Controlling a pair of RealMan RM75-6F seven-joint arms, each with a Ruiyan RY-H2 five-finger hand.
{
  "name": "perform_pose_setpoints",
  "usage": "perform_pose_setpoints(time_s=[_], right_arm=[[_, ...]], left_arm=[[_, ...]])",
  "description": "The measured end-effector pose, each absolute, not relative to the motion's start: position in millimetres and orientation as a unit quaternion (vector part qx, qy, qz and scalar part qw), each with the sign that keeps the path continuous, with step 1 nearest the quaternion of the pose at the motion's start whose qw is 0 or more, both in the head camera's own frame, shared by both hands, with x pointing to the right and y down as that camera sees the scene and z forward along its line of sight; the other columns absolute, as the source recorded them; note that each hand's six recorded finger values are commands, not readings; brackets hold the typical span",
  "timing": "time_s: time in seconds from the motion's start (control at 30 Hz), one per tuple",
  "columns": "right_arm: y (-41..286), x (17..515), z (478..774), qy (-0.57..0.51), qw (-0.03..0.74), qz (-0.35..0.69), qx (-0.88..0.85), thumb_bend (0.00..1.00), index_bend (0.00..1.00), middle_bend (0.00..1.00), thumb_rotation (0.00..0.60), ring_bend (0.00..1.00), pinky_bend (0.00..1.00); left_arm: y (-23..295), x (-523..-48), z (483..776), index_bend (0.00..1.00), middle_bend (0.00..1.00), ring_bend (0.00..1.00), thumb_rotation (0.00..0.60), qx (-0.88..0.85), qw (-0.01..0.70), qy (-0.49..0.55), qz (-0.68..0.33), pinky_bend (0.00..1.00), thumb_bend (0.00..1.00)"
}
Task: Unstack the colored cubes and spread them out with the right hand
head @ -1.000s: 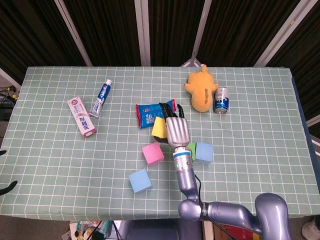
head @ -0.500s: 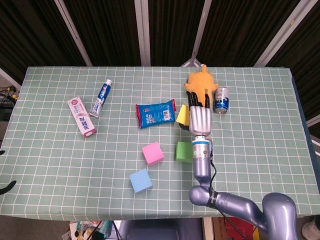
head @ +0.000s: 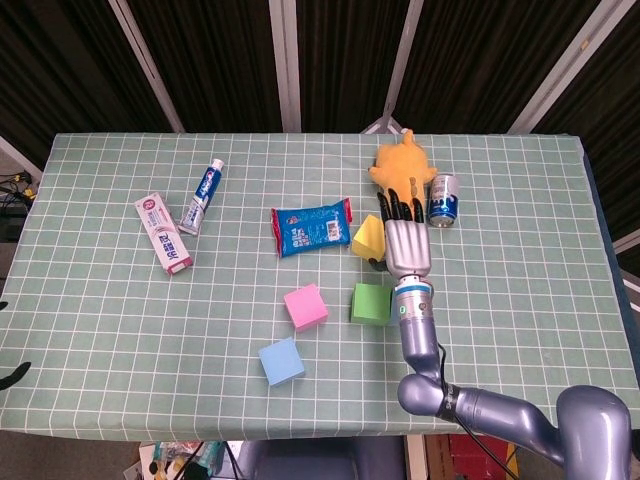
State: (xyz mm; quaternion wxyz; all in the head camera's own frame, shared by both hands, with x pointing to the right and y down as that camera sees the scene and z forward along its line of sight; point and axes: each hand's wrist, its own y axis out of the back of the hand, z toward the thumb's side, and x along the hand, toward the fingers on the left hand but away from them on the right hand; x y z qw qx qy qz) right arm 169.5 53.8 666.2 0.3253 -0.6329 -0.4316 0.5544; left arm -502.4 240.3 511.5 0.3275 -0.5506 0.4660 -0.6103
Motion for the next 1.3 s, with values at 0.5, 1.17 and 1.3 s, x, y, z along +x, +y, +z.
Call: perform_pose_setpoints(time_s=[0.5, 1.17, 1.3], right_arm=[[78, 190, 612, -0.391, 0.29, 0.543, -0.684, 0.11, 0.0, 0.0, 0.6, 0.14, 0.0], [152, 247, 618, -0.375, 0.206, 0.538, -0.727, 0.11, 0.0, 0.0, 0.6, 0.15, 0.0], [158, 251, 632, -0.373, 0.199, 0.544, -0.725, 0.11, 0.0, 0.0, 0.6, 0.19, 0.0]], left_arm=[[242, -502, 510, 0.22, 0.0, 0.0, 0.6, -0.552, 0.328, 0.466, -0.608, 0.0, 0.1], [241, -505, 508, 0.22, 0.0, 0.0, 0.6, -0.552, 0.324, 0.472, -0.606, 0.0, 0.1], [241, -505, 509, 0.22, 0.0, 0.0, 0.6, -0.552, 0.324, 0.471, -0.608, 0.0, 0.1]])
